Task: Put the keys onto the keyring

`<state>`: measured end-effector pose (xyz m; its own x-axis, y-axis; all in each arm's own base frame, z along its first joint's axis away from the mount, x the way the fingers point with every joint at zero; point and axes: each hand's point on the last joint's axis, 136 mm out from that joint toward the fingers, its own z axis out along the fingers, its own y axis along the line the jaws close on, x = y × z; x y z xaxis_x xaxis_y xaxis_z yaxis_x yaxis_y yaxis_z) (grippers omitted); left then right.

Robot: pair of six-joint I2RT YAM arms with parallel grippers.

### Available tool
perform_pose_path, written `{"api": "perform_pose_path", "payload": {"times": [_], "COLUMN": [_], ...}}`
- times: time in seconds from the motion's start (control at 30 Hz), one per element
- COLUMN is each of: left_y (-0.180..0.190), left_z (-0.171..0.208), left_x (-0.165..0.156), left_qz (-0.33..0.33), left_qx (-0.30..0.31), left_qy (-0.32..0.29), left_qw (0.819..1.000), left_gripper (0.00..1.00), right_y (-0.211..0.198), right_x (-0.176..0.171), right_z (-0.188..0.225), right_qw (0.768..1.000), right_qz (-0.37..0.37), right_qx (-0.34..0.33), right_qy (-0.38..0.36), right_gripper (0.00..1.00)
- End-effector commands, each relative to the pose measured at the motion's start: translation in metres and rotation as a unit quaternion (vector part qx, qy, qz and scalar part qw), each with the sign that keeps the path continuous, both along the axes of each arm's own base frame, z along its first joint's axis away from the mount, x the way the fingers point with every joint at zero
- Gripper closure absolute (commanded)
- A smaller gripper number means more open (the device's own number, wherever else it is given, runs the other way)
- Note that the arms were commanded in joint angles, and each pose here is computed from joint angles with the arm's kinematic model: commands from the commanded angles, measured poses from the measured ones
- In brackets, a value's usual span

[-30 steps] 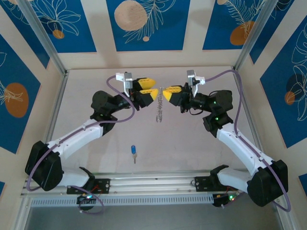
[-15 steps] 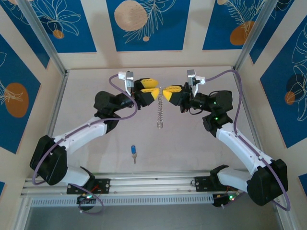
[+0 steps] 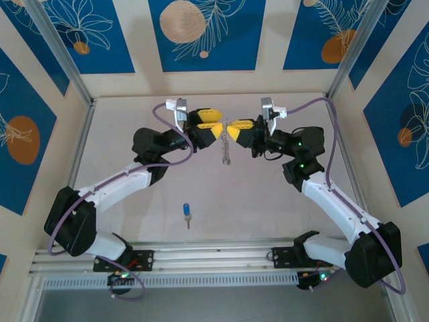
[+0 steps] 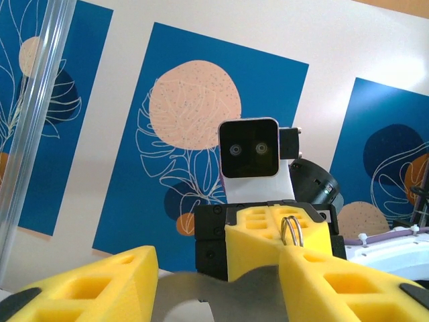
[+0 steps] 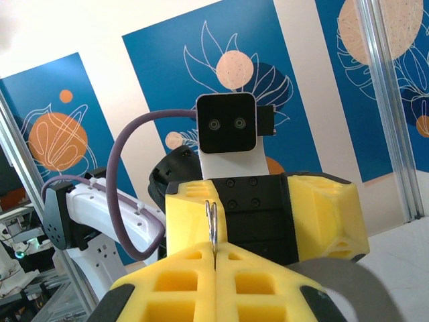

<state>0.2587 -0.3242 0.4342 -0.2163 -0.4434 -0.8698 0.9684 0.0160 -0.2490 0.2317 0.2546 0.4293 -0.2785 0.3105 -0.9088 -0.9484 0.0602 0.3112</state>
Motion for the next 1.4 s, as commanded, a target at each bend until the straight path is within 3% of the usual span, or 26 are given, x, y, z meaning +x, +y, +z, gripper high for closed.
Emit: {"api": "perform_pose_path", "payload": {"times": [0.0, 0.33, 0.53, 1.17, 1.37], "left_y": [0.010, 0.018, 0.013, -0.003, -0.005], "left_z": [0.022, 0.019, 0.021, 0.013, 0.015], "left_x": [-0.013, -0.010, -0.014, -0.009, -0.010], "left_qz": [0.003, 0.041, 0.017, -0.004, -0.012], "left_qx": [-0.031, -0.034, -0.032, -0.020, -0.020], "left_qy": [-0.044, -0.044, -0.045, -0.037, -0.039], "left_qw": [0.999, 0.998, 0.998, 0.999, 0.999], "left_gripper": [0.45, 0.38, 0.38, 0.45, 0.59], "right_y": [-0.003, -0.013, -0.011, -0.001, 0.001], "right_x": [0.002, 0.006, 0.005, 0.005, 0.004], "right_z": [0.003, 0.003, 0.003, 0.001, 0.001], "right_qw": [1.000, 0.999, 0.999, 1.000, 1.000], "right_qz": [-0.017, -0.040, -0.034, -0.014, -0.012], "right_qx": [0.012, 0.019, 0.019, 0.015, 0.015], "right_qy": [-0.006, 0.000, 0.000, 0.002, 0.002], "right_gripper": [1.00, 1.00, 1.00, 1.00, 1.00]}}
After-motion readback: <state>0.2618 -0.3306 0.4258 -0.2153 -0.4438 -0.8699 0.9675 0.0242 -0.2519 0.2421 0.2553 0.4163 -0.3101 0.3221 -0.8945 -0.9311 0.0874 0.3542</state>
